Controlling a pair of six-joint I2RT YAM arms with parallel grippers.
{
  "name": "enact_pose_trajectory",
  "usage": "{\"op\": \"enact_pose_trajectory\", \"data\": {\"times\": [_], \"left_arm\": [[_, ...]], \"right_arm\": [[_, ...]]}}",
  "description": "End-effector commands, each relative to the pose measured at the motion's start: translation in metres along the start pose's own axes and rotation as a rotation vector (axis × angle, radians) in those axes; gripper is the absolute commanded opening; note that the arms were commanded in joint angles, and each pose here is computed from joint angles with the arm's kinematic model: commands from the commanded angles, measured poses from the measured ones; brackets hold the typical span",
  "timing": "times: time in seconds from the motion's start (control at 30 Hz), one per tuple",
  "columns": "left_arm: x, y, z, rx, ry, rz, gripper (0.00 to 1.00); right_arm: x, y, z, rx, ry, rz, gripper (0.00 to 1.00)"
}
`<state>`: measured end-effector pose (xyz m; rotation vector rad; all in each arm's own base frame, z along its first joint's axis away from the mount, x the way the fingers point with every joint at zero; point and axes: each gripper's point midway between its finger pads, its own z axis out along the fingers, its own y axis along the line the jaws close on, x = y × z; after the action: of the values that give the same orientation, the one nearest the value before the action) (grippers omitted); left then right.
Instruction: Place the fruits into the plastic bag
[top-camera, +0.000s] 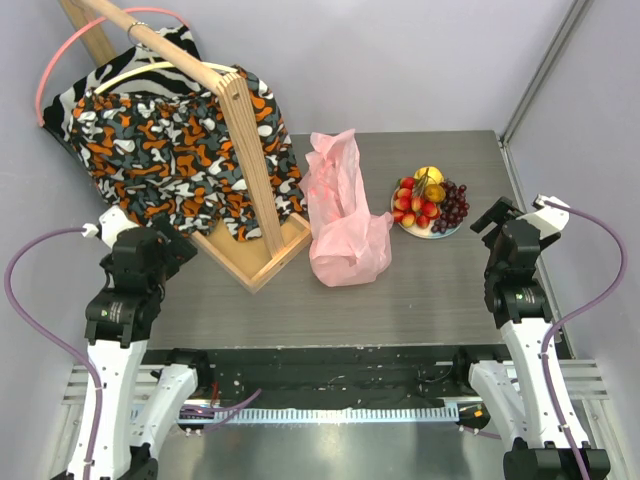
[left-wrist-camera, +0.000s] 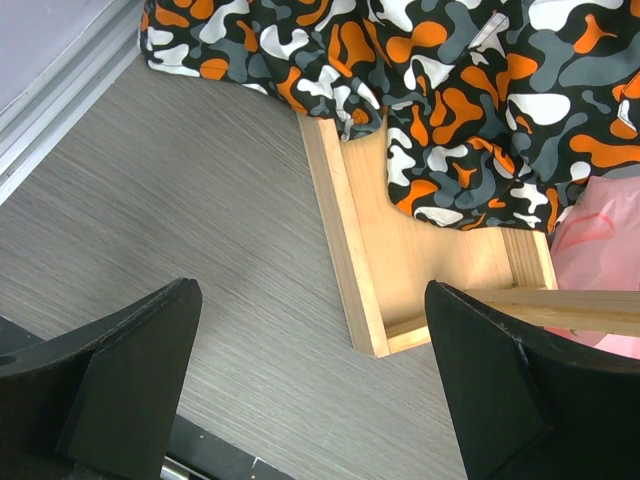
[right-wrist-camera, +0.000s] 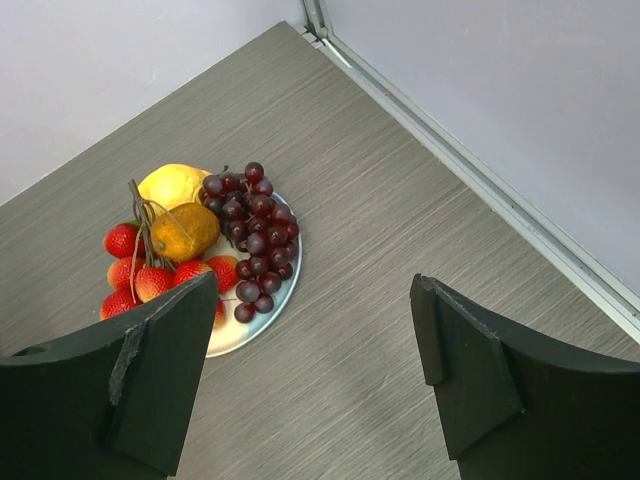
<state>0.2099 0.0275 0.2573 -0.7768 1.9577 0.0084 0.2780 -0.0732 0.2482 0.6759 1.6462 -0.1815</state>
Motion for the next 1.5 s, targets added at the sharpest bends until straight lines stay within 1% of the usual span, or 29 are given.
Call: {"op": "enact_pose_trajectory", "data": {"times": [0.0,0.2,0.3,0.43,0.53,0.57,0.63,0.67,0.73,0.77,0.83,0.87,0.9,0.93,1.0,1.07,1.13,1.2,1.23,1.3,1.43,1.47], "left_arm": [[-0.024,-0.008,-0.005,0.011,-0.067,-0.040,1.00],[-0.033,-0.004,-0.008,-0.014,-0.100,-0.053,1.00],[-0.035,-0.004,-0.011,0.003,-0.120,-0.072,1.00],[-0.037,-0.011,-0.016,0.073,-0.160,-0.107,1.00],[-0.027,-0.029,-0.011,0.180,-0.133,-0.080,1.00],[-0.019,-0.039,-0.010,0.228,-0.090,-0.065,1.00],[-0.008,-0.048,-0.006,0.270,-0.038,-0.036,0.97],[-0.001,-0.055,-0.004,0.300,0.002,-0.021,0.95],[0.005,-0.058,-0.001,0.317,0.026,0.008,0.94],[0.007,-0.060,-0.001,0.328,0.033,0.022,0.94],[0.011,-0.062,0.000,0.346,0.046,0.052,0.94],[0.014,-0.062,0.000,0.349,0.056,0.059,0.94],[0.019,-0.061,0.001,0.354,0.067,0.063,0.94],[0.022,-0.062,0.002,0.357,0.078,0.059,0.94],[0.031,-0.061,0.004,0.362,0.102,0.050,0.94],[0.037,-0.064,0.003,0.384,0.123,0.031,0.94],[0.043,-0.064,0.003,0.396,0.134,0.023,0.94],[0.048,-0.061,0.004,0.394,0.143,0.030,0.94],[0.053,-0.065,-0.002,0.430,0.160,0.036,0.94],[0.059,-0.063,-0.005,0.446,0.179,0.056,0.94],[0.073,-0.064,-0.017,0.508,0.224,0.069,0.93],[0.076,-0.065,-0.022,0.532,0.231,0.068,0.93]], "right_arm": [[-0.024,0.006,-0.003,-0.008,-0.059,0.060,0.86],[-0.024,0.008,-0.002,-0.012,-0.059,0.074,0.85],[-0.023,0.009,0.000,-0.013,-0.054,0.070,0.84],[-0.022,0.016,0.003,-0.043,-0.035,0.046,0.84],[-0.023,0.027,0.004,-0.098,-0.018,0.011,0.82],[-0.019,0.037,0.006,-0.140,0.009,-0.002,0.81],[-0.020,0.050,0.006,-0.197,0.031,-0.010,0.79],[-0.011,0.062,0.008,-0.253,0.074,-0.018,0.78],[-0.009,0.077,0.008,-0.318,0.106,-0.014,0.74],[-0.004,0.091,0.005,-0.391,0.146,-0.007,0.72],[0.009,0.111,0.004,-0.477,0.217,-0.011,0.68],[0.012,0.118,0.003,-0.509,0.243,-0.015,0.68],[0.029,0.138,-0.005,-0.587,0.309,-0.038,0.68],[0.030,0.150,-0.010,-0.623,0.323,-0.053,0.68],[0.044,0.165,-0.020,-0.662,0.371,-0.112,0.68],[0.061,0.188,-0.039,-0.738,0.423,-0.159,0.68],[0.066,0.204,-0.053,-0.786,0.442,-0.146,0.68],[0.064,0.213,-0.061,-0.814,0.449,-0.100,0.68],[0.059,0.219,-0.067,-0.837,0.444,-0.087,0.68],[0.050,0.227,-0.077,-0.868,0.443,-0.073,0.68],[0.012,0.245,-0.091,-0.933,0.383,-0.033,0.71],[0.014,0.249,-0.092,-0.946,0.393,-0.044,0.71]]}}
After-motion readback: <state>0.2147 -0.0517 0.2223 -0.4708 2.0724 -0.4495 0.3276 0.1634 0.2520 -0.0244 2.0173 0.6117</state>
